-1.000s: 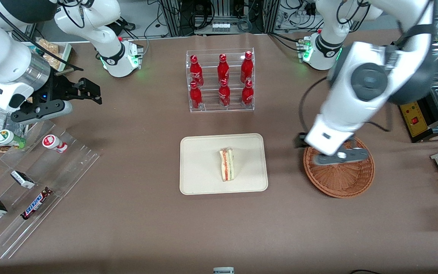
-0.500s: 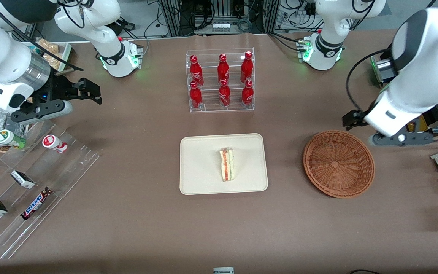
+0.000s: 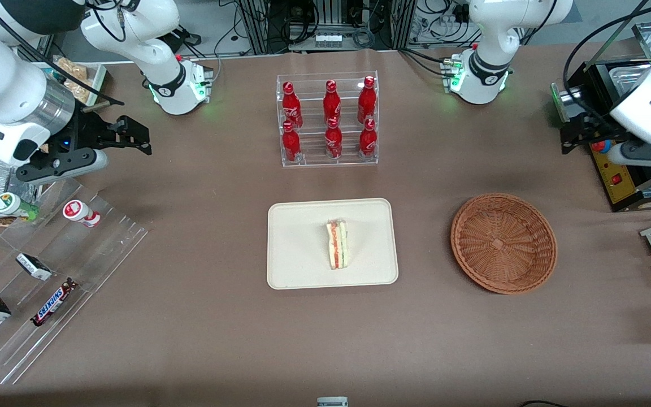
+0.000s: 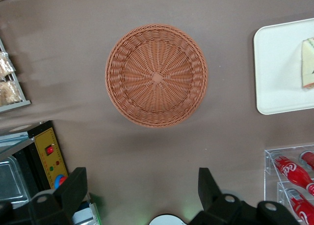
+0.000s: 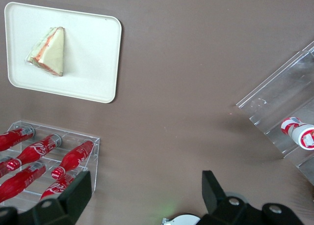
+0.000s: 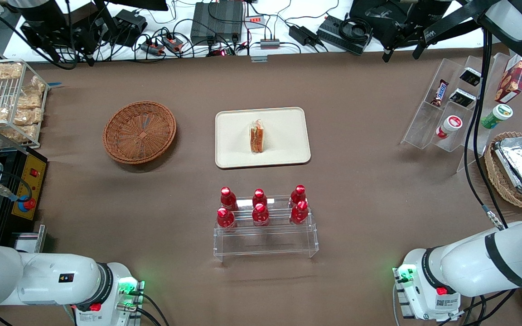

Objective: Place sandwich from basket to tray

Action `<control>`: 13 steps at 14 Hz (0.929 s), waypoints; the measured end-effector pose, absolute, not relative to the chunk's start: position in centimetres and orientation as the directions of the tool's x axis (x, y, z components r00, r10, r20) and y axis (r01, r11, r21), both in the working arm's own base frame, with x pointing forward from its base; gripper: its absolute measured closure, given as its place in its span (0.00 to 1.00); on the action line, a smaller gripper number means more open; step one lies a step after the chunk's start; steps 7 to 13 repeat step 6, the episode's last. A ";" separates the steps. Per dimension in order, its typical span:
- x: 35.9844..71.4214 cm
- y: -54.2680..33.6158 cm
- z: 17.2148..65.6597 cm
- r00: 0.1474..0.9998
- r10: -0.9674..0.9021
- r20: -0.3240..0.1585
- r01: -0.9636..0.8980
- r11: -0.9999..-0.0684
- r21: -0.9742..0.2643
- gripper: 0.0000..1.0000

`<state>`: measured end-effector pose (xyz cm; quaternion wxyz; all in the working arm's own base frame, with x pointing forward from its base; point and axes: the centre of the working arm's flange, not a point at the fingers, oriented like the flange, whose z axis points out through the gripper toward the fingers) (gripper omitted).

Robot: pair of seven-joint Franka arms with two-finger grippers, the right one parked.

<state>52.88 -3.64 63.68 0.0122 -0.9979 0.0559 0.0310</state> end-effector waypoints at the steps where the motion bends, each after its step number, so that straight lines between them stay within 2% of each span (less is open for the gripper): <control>1: 52.9 -3.2 63.6 0.992 -0.105 -0.064 -0.105 -0.994 -0.001 0.00; 13: 52.9 -3.0 63.1 0.992 -0.101 -0.073 -0.100 -0.995 0.019 0.00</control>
